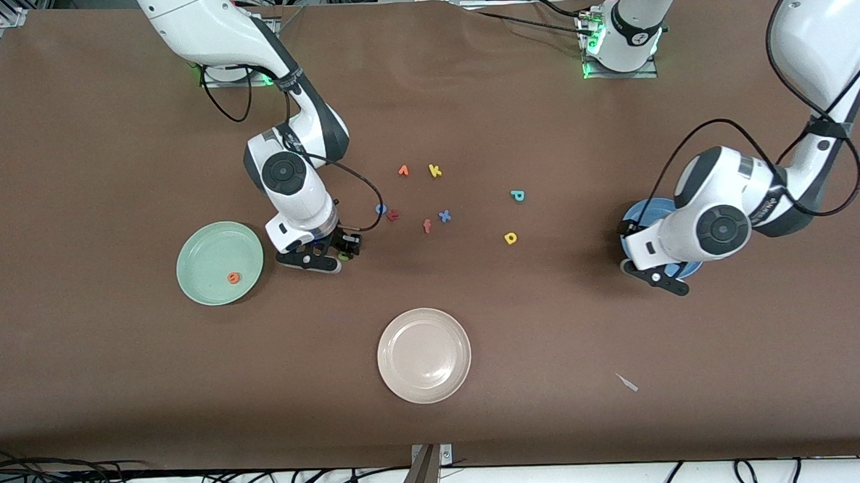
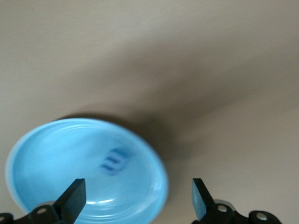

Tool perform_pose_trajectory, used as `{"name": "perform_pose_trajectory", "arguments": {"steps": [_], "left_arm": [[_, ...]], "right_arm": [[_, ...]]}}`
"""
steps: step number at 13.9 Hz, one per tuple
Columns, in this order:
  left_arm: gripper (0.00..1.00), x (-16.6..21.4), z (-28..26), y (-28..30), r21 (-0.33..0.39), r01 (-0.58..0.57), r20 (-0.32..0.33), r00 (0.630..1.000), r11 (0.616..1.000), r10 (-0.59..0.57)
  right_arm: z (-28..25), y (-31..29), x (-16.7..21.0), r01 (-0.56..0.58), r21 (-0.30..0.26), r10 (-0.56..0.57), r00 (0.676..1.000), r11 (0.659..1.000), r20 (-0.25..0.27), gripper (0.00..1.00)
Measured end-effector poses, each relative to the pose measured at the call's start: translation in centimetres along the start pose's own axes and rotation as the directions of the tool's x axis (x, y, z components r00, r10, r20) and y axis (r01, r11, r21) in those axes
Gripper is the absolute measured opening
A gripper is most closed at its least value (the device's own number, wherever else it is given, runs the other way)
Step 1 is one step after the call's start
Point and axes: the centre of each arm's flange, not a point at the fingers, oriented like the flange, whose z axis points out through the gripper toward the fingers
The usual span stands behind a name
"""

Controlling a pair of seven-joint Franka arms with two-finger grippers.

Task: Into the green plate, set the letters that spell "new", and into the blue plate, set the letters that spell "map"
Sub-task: 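Grasp green u with the right gripper while the left gripper grasps yellow a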

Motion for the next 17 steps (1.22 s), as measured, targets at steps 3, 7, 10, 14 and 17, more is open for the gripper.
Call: {"name": "perform_pose_trajectory", "arguments": {"steps": [3, 7, 10, 14, 17], "left_arm": [[1.0, 1.3, -0.5, 6.8, -0.015, 0.076, -0.021, 0.997, 0.997, -0.076], [1.0, 2.9, -0.5, 14.9, -0.078, 0.27, -0.106, 0.955, 0.96, -0.277], [1.0, 3.6, 1.0, 18.9, -0.135, 0.377, -0.119, 0.912, 0.916, -0.393], [1.0, 4.2, 4.3, 21.4, -0.156, 0.479, -0.139, 0.855, 0.864, -0.499], [0.96, 4.6, 6.5, 22.4, -0.155, 0.525, -0.133, 0.828, 0.837, -0.544]], "right_arm": [[1.0, -0.7, -0.8, 0.003, 0.004, -0.003, 1.0, 1.0, -0.004, 0.63], [1.4, -0.5, -0.7, 0.001, 0.0, -0.001, 1.0, 1.0, -0.008, 0.63], [1.5, -0.1, -0.4, -0.002, -0.005, 0.002, 1.0, 1.0, -0.013, 0.63], [2.3, -0.3, -0.7, 0.005, -0.001, -0.005, 1.0, 1.0, -0.018, 0.61], [2.6, -0.5, -0.9, 0.009, 0.002, -0.009, 1.0, 1.0, -0.021, 0.58]]}}
